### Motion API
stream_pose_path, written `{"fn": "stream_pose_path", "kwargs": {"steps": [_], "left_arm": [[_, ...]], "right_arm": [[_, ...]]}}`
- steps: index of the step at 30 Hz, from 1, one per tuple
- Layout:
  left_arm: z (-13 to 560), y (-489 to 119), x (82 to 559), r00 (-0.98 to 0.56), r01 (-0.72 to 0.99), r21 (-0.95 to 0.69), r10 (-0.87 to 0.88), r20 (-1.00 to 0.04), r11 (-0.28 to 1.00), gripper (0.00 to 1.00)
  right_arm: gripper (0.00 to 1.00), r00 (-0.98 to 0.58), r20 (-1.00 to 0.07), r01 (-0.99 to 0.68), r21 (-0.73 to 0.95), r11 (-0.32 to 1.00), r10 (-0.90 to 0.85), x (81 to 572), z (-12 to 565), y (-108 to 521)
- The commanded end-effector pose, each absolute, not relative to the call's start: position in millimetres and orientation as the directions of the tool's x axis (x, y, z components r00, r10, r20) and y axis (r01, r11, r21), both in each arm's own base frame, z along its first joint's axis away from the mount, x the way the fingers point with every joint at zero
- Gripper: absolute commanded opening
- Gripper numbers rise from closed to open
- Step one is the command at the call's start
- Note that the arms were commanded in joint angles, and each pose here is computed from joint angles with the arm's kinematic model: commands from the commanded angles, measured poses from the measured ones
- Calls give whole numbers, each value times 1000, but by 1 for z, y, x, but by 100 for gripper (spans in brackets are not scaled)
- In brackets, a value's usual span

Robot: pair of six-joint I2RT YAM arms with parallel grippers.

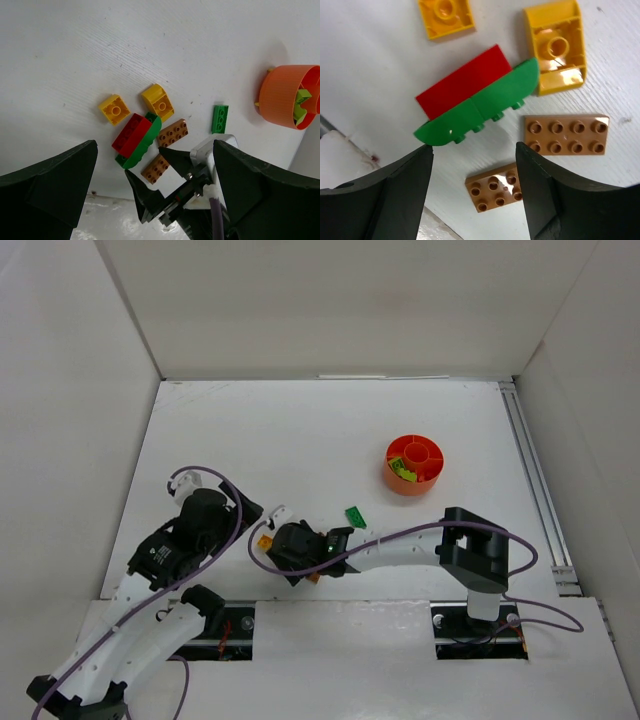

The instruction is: Sort the legos into containers by color

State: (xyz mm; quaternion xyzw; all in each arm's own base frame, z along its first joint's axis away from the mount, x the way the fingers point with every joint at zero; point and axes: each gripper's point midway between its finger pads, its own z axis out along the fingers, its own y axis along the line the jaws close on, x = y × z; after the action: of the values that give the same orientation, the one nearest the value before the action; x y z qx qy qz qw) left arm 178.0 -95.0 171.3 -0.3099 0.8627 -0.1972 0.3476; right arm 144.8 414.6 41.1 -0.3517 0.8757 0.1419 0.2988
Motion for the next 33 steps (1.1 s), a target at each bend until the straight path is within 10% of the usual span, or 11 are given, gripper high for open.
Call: {"fn": "stream_pose_path", "kwargs": {"steps": [1,17,33], "left_arm": [[190,-98,184,-551,-356,-587,-671,-496,727,100],[197,-98,180,-545,-339,-608,-677,-494,717,100],[192,-101,183,-569,-324,-589,-650,-504,741,100]], "right_arm": [[72,-468,-693,-805,80,587,-548,121,59,451],[71,-640,-711,-410,-5,912,-291,151,55,415],[92,-181,-733,-794,-284,537,-655,166,73,464]]}}
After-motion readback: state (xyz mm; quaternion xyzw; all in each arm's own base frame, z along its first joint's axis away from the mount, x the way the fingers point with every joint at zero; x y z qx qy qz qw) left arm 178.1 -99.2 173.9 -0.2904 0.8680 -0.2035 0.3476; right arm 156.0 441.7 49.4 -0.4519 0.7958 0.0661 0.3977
